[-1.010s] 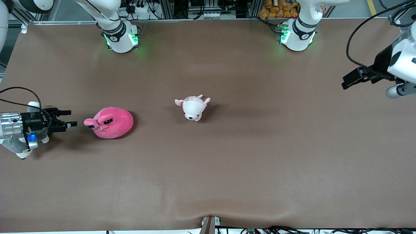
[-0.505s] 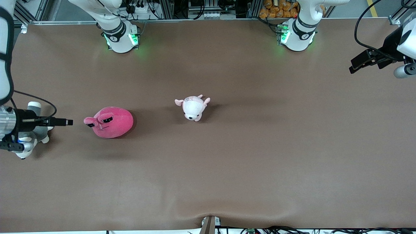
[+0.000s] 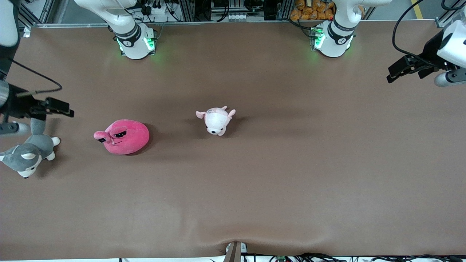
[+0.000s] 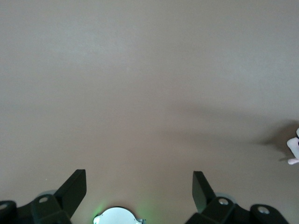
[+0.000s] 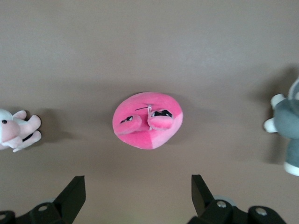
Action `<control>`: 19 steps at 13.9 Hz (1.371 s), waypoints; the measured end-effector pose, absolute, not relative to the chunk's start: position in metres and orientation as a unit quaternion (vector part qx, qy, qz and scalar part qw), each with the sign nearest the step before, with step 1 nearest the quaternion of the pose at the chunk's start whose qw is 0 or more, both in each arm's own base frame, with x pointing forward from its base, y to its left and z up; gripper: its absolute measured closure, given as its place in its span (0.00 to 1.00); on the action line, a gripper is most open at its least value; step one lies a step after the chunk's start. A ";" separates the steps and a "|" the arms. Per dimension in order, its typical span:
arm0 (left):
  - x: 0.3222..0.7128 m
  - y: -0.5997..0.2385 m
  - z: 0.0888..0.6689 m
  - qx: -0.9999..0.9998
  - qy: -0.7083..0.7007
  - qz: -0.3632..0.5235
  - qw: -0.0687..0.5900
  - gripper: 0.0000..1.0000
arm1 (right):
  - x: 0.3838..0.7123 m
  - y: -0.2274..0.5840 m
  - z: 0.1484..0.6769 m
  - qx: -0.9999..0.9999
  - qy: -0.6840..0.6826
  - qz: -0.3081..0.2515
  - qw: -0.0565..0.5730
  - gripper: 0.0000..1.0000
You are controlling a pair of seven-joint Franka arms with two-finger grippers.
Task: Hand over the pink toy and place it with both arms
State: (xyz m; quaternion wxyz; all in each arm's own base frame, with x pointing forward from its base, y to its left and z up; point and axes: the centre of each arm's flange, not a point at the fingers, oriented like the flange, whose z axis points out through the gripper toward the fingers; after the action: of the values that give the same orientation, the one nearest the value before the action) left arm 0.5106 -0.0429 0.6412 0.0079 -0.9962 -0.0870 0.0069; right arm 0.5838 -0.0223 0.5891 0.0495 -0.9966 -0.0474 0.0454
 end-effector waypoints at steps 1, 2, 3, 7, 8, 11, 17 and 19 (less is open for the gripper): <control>0.513 -0.039 0.639 -0.996 -0.092 0.007 0.009 0.00 | 0.577 -0.031 0.598 -0.997 -0.053 0.038 0.048 0.00; 0.515 -0.037 0.637 -0.995 -0.094 0.008 0.011 0.00 | 0.571 -0.040 0.604 -0.997 -0.053 0.035 0.048 0.00; 0.516 -0.037 0.635 -0.995 -0.094 0.009 0.011 0.00 | 0.565 -0.049 0.607 -0.997 -0.049 0.037 0.050 0.00; 0.518 -0.041 0.632 -0.996 -0.091 0.011 0.012 0.00 | 0.543 -0.055 0.606 -0.997 -0.033 0.048 0.057 0.00; 0.518 -0.041 0.633 -0.996 -0.091 0.011 0.012 0.00 | 0.539 -0.052 0.606 -0.997 -0.023 0.050 0.057 0.00; 0.518 -0.042 0.632 -0.996 -0.090 0.012 0.012 0.00 | 0.534 -0.036 0.610 -0.997 0.001 0.050 0.055 0.00; 0.519 -0.037 0.635 -0.998 -0.056 0.010 0.012 0.00 | 0.538 -0.031 0.613 -0.999 0.004 0.035 0.020 0.00; 0.519 -0.032 0.639 -0.999 -0.048 0.006 0.017 0.00 | 0.538 -0.030 0.614 -0.999 0.002 0.034 0.016 0.00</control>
State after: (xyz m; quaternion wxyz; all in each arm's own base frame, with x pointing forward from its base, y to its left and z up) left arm 0.5190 -0.0315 0.6387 0.0167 -0.9987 -0.0482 0.0062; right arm 0.5382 -0.0298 0.6137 0.0157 -0.9993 0.0022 0.0341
